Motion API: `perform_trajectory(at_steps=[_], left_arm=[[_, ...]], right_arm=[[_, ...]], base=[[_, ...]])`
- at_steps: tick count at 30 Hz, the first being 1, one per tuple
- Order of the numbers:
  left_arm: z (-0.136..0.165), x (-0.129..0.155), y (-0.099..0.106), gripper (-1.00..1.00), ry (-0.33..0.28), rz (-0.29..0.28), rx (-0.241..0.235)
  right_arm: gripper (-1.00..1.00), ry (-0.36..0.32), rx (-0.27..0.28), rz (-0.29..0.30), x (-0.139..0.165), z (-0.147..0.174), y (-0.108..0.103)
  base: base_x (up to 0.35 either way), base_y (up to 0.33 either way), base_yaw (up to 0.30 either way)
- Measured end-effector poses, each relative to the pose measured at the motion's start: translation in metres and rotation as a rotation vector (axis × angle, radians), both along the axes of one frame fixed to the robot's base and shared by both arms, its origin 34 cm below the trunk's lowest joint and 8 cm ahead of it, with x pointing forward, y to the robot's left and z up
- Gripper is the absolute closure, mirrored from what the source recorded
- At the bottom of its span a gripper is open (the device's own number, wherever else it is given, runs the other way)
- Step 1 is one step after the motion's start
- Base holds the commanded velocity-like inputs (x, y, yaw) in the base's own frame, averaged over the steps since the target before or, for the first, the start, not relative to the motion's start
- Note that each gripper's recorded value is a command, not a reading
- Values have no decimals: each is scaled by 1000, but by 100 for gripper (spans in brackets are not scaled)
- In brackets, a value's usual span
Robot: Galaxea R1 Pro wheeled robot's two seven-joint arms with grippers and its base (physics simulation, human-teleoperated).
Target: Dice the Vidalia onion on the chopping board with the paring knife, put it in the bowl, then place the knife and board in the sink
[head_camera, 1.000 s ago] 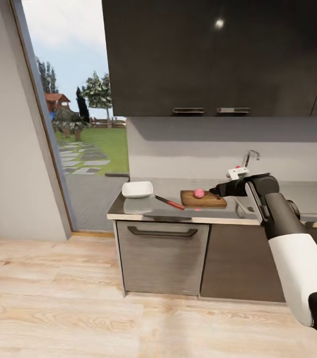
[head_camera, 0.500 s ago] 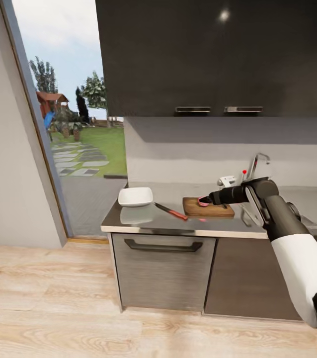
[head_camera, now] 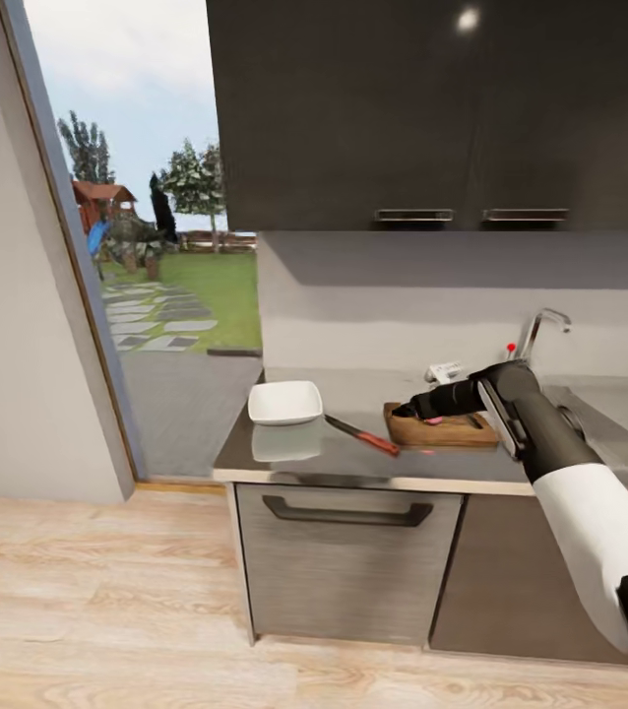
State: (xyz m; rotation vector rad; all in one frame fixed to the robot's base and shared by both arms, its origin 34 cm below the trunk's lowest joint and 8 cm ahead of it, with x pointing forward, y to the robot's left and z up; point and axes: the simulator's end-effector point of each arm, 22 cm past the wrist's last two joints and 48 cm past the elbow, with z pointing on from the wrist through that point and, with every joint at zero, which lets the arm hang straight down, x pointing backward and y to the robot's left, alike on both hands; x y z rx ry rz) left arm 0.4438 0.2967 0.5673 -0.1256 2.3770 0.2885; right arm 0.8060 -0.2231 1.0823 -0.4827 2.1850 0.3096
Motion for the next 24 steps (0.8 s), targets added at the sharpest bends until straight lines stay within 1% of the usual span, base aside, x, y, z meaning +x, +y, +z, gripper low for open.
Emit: perform_trajectory(at_steps=[1,2,6,10,16,20,23,24], left_arm=[[0,0,0,-100,0,0,0],[0,0,0,-100,0,1,1],[0,0,1,-100,0,1,1],[0,0,2,-100,0,1,2],[0,0,2,-100,0,2,3],[0,0,2,-100,0,1,3],[0,0,2,-100,0,1,3],[0,0,2,-100,1,1,3]], right_arm=[[-100,12,-21,9,-1,-7,2],[-100,18,-30,13,-2,-10,3],[-100,52,-55,19,-4,-26,4],[-100,70,-60,20,-5,-33,3],[-100,75,-61,17,-6,-35,1],[-100,76,-67,6,-6,-35,-8],[-100,77,-69,0,-6,-35,-13],[-100,77,-76,-10,-5,-36,-21]], base=[[149,253,0],[130,259,0],[60,276,0],[16,288,0],[7,292,0],[59,249,0],[57,96,0],[18,28,0]])
